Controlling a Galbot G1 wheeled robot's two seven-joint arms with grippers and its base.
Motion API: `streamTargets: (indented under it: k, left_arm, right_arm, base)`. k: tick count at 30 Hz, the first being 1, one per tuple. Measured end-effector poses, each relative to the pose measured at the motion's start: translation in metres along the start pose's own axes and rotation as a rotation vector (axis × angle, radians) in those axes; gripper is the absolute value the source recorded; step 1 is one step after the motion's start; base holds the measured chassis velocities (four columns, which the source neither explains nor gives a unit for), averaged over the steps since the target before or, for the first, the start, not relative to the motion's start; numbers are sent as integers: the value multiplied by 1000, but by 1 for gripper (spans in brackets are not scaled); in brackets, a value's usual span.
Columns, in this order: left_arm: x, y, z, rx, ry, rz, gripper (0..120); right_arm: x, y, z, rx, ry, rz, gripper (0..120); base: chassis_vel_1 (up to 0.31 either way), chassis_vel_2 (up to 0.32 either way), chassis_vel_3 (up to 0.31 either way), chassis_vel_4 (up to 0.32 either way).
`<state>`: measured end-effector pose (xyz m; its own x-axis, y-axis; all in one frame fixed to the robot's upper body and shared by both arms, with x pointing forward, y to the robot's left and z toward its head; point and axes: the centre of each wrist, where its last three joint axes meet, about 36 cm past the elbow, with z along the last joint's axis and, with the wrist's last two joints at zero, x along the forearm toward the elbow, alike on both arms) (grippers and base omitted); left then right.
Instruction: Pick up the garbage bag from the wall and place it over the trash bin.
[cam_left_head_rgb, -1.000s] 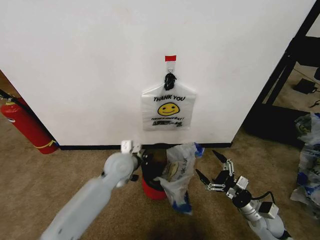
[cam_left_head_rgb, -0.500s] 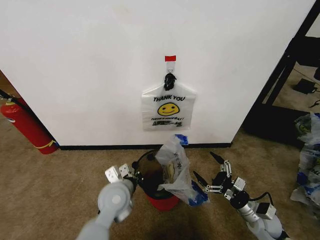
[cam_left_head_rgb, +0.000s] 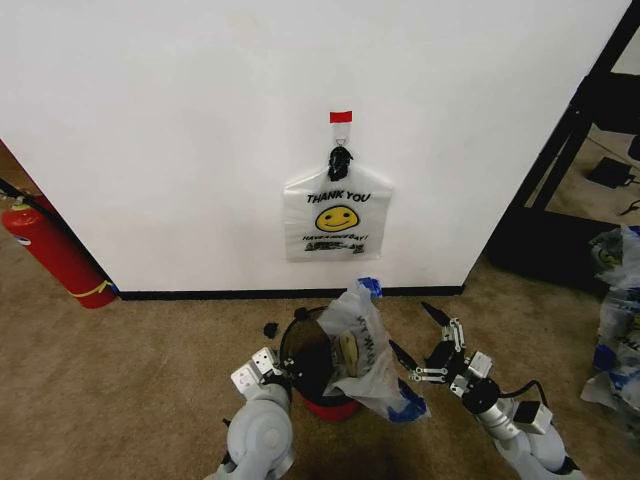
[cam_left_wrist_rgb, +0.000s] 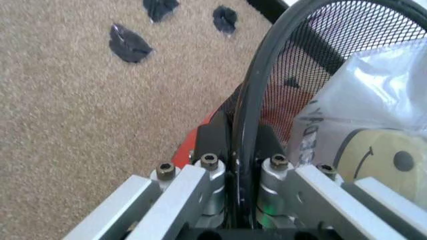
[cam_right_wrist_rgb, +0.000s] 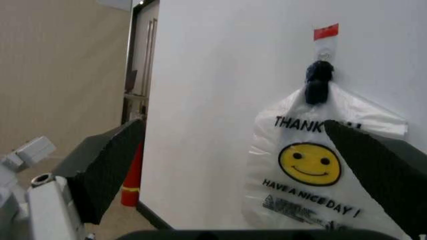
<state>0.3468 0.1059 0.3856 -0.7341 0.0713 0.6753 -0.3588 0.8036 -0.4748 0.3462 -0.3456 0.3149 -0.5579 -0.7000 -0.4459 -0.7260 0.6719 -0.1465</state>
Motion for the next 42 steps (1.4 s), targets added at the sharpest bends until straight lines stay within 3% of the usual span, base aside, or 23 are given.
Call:
streamTargets:
  k: [9, 17, 27, 33, 35, 36, 38, 41, 42]
  left_arm:
    - [-2, 2, 3, -26, -7, 9, 4]
    - [25, 10, -5, -131, -123, 37, 36]
    - [49, 9, -22, -181, -189, 83, 68]
    - [76, 10, -27, -397, -326, 254, 93]
    - [76, 10, -27, -414, -331, 266, 93]
    - [79, 13, -20, -520, -348, 335, 99]
    - [79, 16, -12, -619, -346, 398, 100]
    - [72, 17, 4, -739, -314, 472, 100]
    - [72, 17, 4, -739, -314, 472, 100]
  right_arm:
    - [2, -1, -1, 1, -5, 0, 100]
    - [-2, 1, -2, 1, -17, -5, 100]
    - [-8, 2, 0, -5, -19, -7, 100]
    - [-15, -7, -15, -75, -77, 140, 100]
    - [-15, -8, -16, -76, -80, 147, 100]
    - [-17, -21, -28, -72, -98, 207, 100]
    - [-15, -40, -41, -29, -87, 254, 100]
    - [-2, -79, -69, 111, -19, 337, 100]
    - [-2, -79, -69, 111, -19, 337, 100]
  base:
    - [0, 0, 0, 0]
    - [0, 0, 0, 0]
    - [0, 0, 0, 0]
    - [0, 0, 0, 0]
    - [0, 0, 0, 0]
    - [0, 0, 0, 0]
    - [0, 0, 0, 0]
    - [0, 0, 0, 0]
    - [0, 0, 0, 0]
